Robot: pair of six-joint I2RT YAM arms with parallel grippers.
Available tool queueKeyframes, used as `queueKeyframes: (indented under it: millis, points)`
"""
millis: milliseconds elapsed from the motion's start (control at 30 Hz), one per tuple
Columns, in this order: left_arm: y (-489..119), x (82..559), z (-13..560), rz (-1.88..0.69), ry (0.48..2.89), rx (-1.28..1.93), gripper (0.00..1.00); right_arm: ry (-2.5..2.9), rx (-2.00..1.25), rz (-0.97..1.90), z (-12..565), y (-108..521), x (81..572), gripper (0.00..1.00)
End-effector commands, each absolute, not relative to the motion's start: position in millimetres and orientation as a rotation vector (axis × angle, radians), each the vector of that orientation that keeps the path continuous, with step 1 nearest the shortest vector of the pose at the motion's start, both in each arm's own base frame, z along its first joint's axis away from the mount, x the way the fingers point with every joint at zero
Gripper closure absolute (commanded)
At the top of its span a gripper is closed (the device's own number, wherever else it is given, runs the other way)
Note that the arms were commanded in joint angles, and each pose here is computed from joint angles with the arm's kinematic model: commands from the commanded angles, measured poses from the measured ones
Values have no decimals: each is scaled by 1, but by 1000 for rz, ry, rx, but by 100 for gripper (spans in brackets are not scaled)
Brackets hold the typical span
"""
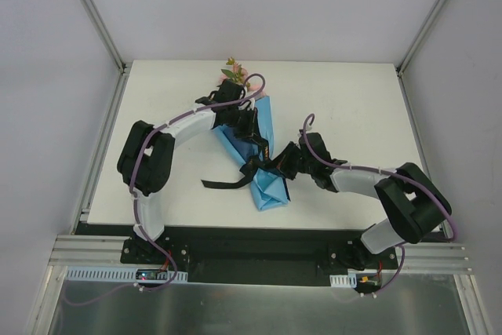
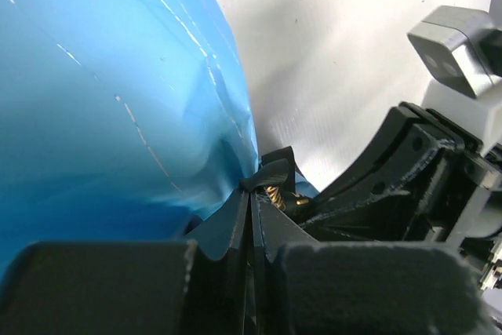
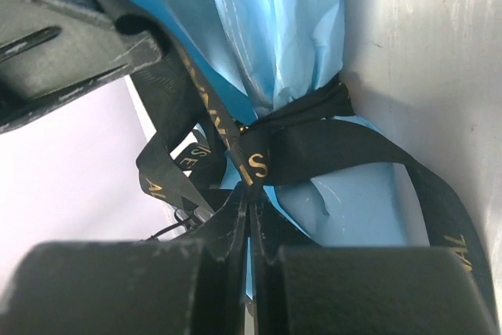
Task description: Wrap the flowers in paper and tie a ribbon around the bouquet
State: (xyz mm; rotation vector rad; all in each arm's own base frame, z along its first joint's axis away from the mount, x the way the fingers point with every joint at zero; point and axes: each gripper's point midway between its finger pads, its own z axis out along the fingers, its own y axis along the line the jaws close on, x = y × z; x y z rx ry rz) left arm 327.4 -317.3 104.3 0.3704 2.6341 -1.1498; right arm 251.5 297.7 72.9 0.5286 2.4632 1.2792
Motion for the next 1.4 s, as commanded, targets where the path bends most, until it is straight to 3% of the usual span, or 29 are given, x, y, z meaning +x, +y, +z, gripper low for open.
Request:
queueKeyframes:
  millis: [0,367,500,533,600,900,1100,1200,1367]
  points:
    - [-318,341,105,-1125,2624,328,100,2432,441,1249,89,295,254,100]
    - [-316,343,101,-1113,2631,318,100,2480,288,1133,90,285,260,97]
    - [-319,341,109,-1146,2608,353,100,2476,170,1144,96,286,256,78]
    - [-319,340,111,-1155,2602,364,100,2489,123,1139,98,285,253,66]
    - [-321,335,113,-1190,2599,383,100,2447,-57,1110,113,283,253,52]
    - [-326,327,120,-1261,2583,434,100,2367,-371,901,143,253,251,39]
    - [-326,324,122,-1275,2583,434,100,2242,-469,855,155,272,298,33]
    - [-327,322,123,-1287,2584,430,99,2191,-449,904,152,288,314,26]
    - [-328,323,125,-1299,2581,428,99,2205,-413,893,133,298,327,27]
